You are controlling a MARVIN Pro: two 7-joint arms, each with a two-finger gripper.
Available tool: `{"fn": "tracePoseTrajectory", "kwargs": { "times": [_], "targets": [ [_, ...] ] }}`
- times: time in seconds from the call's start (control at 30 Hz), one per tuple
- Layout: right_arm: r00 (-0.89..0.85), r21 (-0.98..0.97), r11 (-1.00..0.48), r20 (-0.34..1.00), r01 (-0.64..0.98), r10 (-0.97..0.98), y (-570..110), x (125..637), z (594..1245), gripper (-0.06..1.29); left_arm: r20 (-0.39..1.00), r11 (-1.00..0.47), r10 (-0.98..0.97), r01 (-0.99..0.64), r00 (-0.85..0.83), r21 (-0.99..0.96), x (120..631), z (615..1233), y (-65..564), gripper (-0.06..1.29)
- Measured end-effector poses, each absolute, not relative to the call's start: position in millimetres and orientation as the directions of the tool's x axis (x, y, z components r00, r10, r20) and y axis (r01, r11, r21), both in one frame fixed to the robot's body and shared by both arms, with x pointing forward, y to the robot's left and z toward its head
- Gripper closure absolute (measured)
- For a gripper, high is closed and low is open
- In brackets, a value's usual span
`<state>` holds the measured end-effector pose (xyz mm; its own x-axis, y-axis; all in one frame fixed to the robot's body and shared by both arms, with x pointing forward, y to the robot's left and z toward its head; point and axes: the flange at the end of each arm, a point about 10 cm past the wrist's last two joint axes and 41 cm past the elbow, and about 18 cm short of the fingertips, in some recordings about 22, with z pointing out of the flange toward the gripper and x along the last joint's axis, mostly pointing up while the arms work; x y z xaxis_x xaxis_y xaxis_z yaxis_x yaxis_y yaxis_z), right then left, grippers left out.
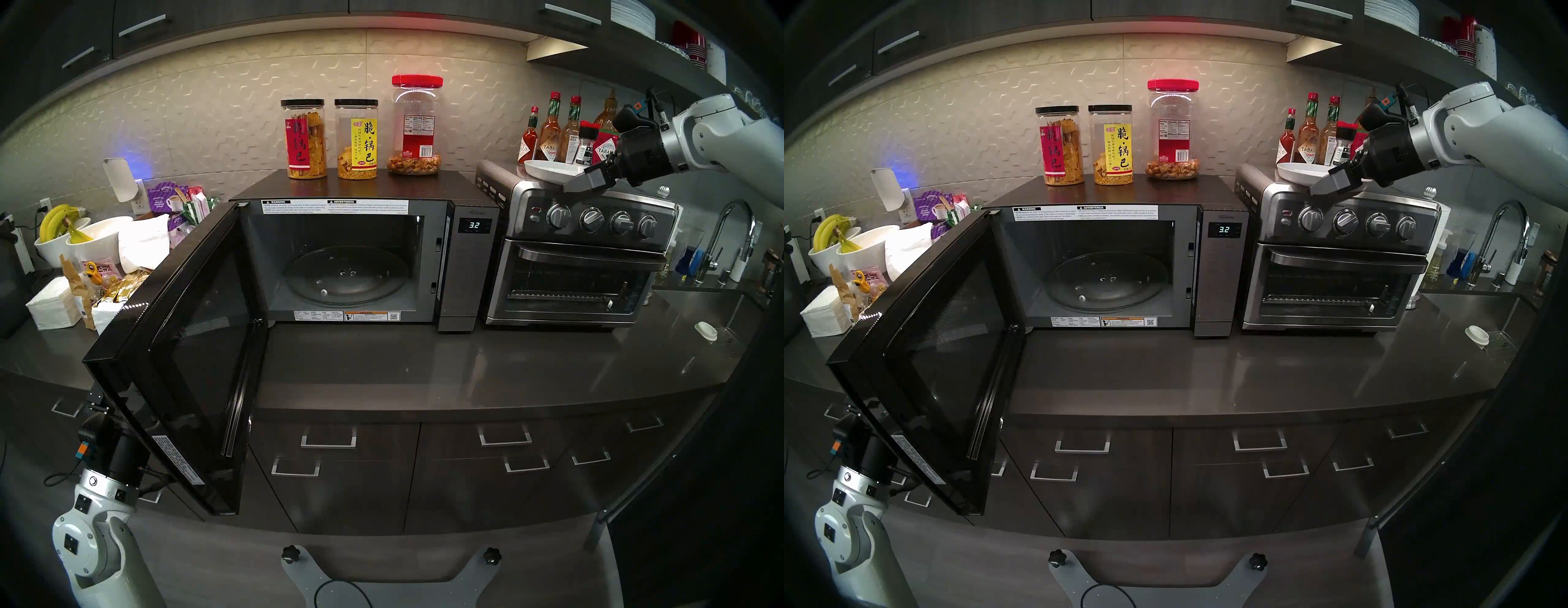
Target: Open the microwave, put the plate inside, and close the door
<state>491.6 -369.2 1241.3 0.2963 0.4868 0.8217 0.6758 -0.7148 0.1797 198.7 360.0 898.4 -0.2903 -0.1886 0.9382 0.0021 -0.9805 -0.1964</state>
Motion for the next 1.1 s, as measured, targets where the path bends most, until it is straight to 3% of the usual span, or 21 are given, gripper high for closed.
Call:
{"fn": "tracePoseTrajectory", "kwargs": {
  "times": [0.43, 0.47, 0.5, 0.53, 0.57, 0.67, 0.77, 1.1],
  "targets": [
    [0.282, 0.192, -0.712, 0.825, 0.675, 0.489, -362, 490, 1233, 0.01, 0.938, -0.981, -0.188, 0.002, -0.291, -0.196, 199, 898, 360, -0.02],
    [0.281, 0.192, -0.713, 0.826, 0.675, 0.489, -362, 490, 1233, 0.07, 0.938, -0.981, -0.188, 0.002, -0.291, -0.196, 199, 898, 360, -0.02],
    [0.280, 0.194, -0.713, 0.826, 0.674, 0.489, -363, 490, 1233, 0.27, 0.938, -0.981, -0.188, 0.002, -0.291, -0.196, 199, 898, 360, -0.02],
    [0.277, 0.196, -0.714, 0.828, 0.672, 0.488, -363, 490, 1233, 0.61, 0.938, -0.981, -0.188, 0.002, -0.291, -0.196, 199, 898, 360, -0.02],
    [0.275, 0.198, -0.715, 0.829, 0.670, 0.487, -363, 490, 1234, 0.86, 0.938, -0.981, -0.188, 0.002, -0.291, -0.196, 199, 898, 360, -0.02],
    [0.271, 0.201, -0.717, 0.831, 0.668, 0.485, -364, 490, 1234, 1.09, 0.938, -0.981, -0.188, 0.002, -0.291, -0.196, 199, 898, 360, -0.02],
    [0.266, 0.202, -0.715, 0.833, 0.670, 0.485, -363, 489, 1232, 1.25, 0.938, -0.981, -0.188, 0.002, -0.291, -0.196, 199, 898, 360, -0.02],
    [0.230, 0.193, -0.677, 0.845, 0.710, 0.482, -360, 472, 1239, 1.25, 0.938, -0.981, -0.189, 0.002, -0.291, -0.196, 199, 898, 360, -0.02]
  ]
}}
